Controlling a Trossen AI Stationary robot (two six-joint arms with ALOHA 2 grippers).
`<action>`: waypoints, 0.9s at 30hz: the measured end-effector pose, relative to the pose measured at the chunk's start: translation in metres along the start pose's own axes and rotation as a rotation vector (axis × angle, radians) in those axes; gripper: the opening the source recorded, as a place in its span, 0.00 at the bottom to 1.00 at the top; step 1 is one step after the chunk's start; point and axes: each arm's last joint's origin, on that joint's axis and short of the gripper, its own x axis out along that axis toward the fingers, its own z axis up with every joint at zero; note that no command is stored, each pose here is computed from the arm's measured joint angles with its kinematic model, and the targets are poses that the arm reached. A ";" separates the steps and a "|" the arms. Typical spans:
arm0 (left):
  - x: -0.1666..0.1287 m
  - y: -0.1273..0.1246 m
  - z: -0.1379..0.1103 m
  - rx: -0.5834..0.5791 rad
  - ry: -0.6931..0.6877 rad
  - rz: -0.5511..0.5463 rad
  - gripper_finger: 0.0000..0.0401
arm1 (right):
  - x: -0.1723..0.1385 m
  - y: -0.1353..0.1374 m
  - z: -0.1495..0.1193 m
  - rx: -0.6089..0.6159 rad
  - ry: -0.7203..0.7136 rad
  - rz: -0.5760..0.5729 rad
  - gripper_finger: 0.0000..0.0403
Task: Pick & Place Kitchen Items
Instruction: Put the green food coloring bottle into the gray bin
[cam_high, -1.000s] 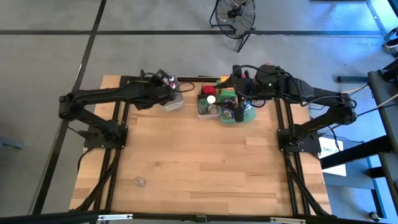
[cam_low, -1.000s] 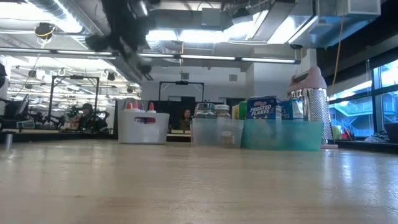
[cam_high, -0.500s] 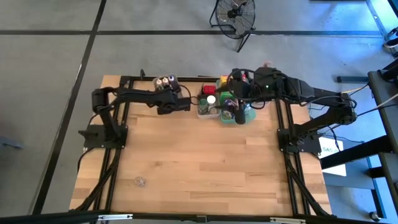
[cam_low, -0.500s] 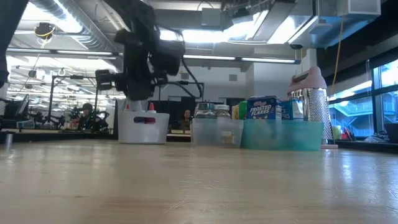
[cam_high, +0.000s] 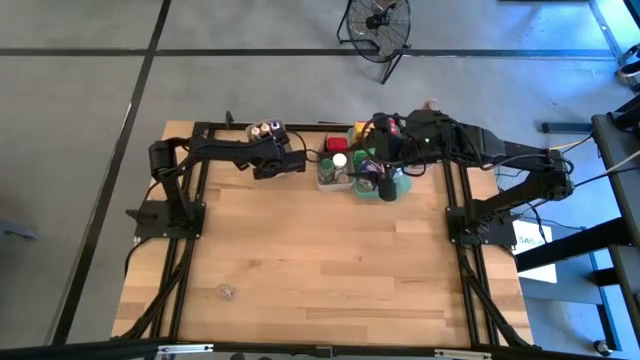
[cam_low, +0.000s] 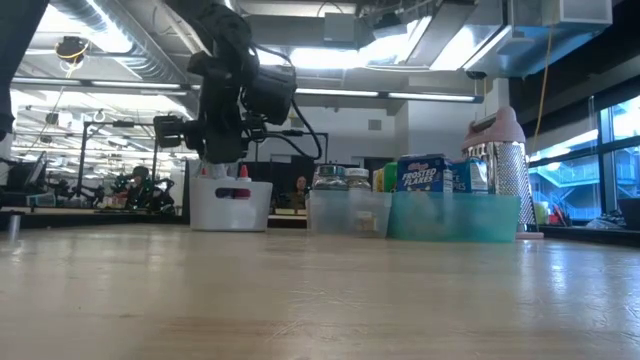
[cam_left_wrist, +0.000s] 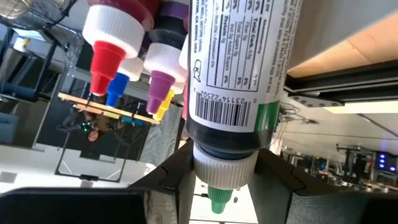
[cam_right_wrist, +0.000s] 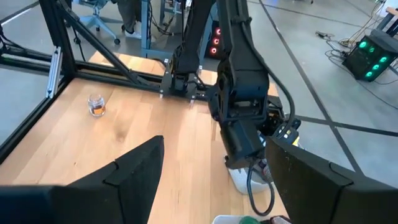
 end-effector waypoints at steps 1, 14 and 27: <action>0.001 0.000 0.000 -0.003 0.000 -0.002 0.29 | 0.000 0.000 -0.001 -0.001 0.006 0.002 0.70; -0.006 -0.004 0.013 0.053 -0.009 -0.002 0.29 | 0.000 0.001 -0.006 0.002 0.063 0.015 0.70; -0.007 -0.006 0.027 0.048 -0.037 -0.020 0.32 | 0.000 0.002 -0.008 -0.007 0.085 0.029 0.70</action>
